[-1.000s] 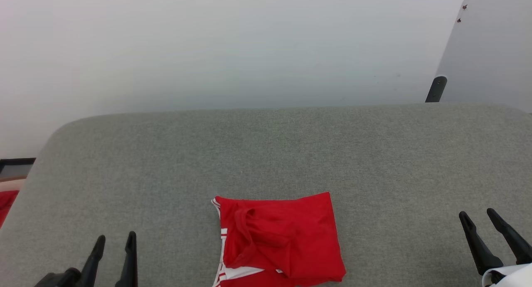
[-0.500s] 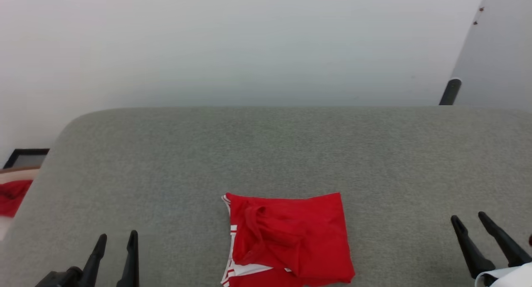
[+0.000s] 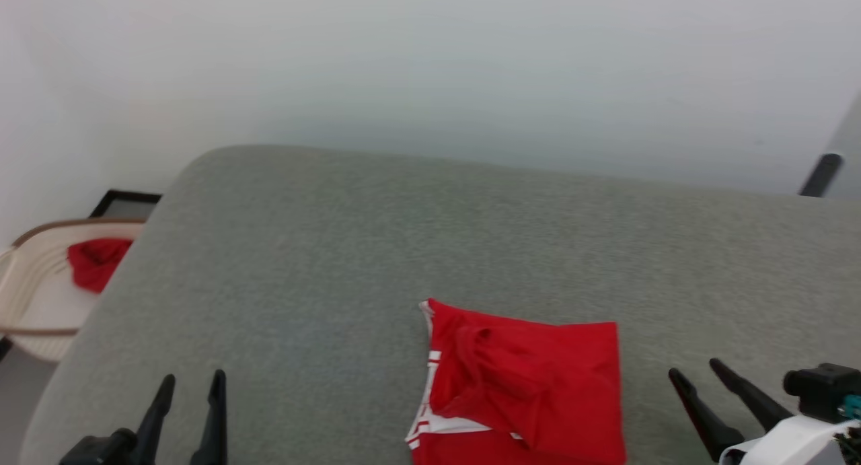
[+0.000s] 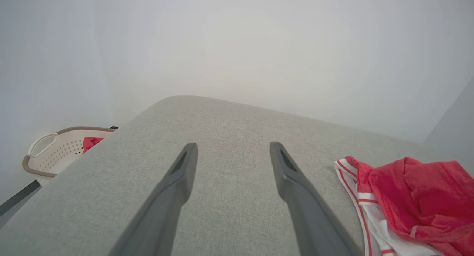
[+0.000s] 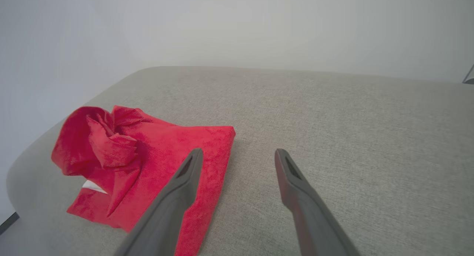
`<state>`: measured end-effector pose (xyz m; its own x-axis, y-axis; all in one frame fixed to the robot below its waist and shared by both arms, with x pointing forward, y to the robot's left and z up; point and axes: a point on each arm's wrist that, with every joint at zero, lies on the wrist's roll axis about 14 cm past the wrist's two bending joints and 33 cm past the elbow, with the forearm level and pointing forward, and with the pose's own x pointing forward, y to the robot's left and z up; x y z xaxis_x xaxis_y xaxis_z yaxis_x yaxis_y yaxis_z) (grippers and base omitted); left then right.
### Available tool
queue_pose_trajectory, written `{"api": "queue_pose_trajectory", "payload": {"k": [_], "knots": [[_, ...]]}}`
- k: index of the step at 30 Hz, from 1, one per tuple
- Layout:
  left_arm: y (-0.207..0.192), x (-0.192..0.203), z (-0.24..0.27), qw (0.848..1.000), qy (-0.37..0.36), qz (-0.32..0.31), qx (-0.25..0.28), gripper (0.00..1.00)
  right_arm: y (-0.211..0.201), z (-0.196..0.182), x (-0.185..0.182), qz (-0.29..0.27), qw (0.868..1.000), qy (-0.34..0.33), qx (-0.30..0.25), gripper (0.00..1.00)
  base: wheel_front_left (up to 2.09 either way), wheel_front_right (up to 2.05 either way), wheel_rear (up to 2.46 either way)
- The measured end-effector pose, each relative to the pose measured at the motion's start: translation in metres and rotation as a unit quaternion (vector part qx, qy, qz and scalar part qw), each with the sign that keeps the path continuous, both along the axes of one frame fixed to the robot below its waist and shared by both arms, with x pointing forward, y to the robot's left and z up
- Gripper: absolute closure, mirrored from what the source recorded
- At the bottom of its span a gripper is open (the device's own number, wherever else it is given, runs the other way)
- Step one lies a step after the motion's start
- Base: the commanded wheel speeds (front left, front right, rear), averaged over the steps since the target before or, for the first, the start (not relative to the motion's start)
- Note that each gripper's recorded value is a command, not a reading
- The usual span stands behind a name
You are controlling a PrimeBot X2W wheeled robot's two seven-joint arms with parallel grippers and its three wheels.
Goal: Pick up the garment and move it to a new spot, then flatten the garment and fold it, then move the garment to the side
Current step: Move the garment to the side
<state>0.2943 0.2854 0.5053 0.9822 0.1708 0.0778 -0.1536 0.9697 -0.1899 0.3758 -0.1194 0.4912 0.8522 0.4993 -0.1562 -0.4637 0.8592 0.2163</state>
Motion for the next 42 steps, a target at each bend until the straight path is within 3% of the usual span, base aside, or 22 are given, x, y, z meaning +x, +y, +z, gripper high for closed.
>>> {"api": "queue_pose_trajectory", "payload": {"k": [10,17,29,30,31,42], "knots": [[0.009,-0.015,-0.009,0.999,0.014,0.030,-0.010,0.00,0.038,-0.039,0.008,0.079,0.989,0.114,-0.048,0.00,0.00,0.00,0.00],[0.003,-0.006,-0.019,0.999,0.030,0.033,-0.023,0.00,0.043,-0.067,0.018,0.105,0.973,0.186,-0.086,0.00,0.00,0.00,0.00],[0.001,0.008,-0.033,0.997,0.056,0.043,-0.032,0.00,0.068,-0.102,0.021,0.158,0.939,0.287,-0.102,0.00,0.00,0.00,0.00],[0.002,0.008,-0.033,0.997,0.057,0.045,-0.034,0.00,0.070,-0.102,0.020,0.166,0.937,0.289,-0.109,0.35,0.00,0.00,0.00],[0.003,0.008,-0.034,0.997,0.058,0.047,-0.035,0.00,0.070,-0.103,0.021,0.169,0.935,0.290,-0.112,1.00,0.00,0.00,0.00],[0.002,0.010,-0.035,0.996,0.057,0.047,-0.040,0.00,0.066,-0.094,0.036,0.163,0.940,0.273,-0.126,1.00,0.00,0.00,0.00]]}}
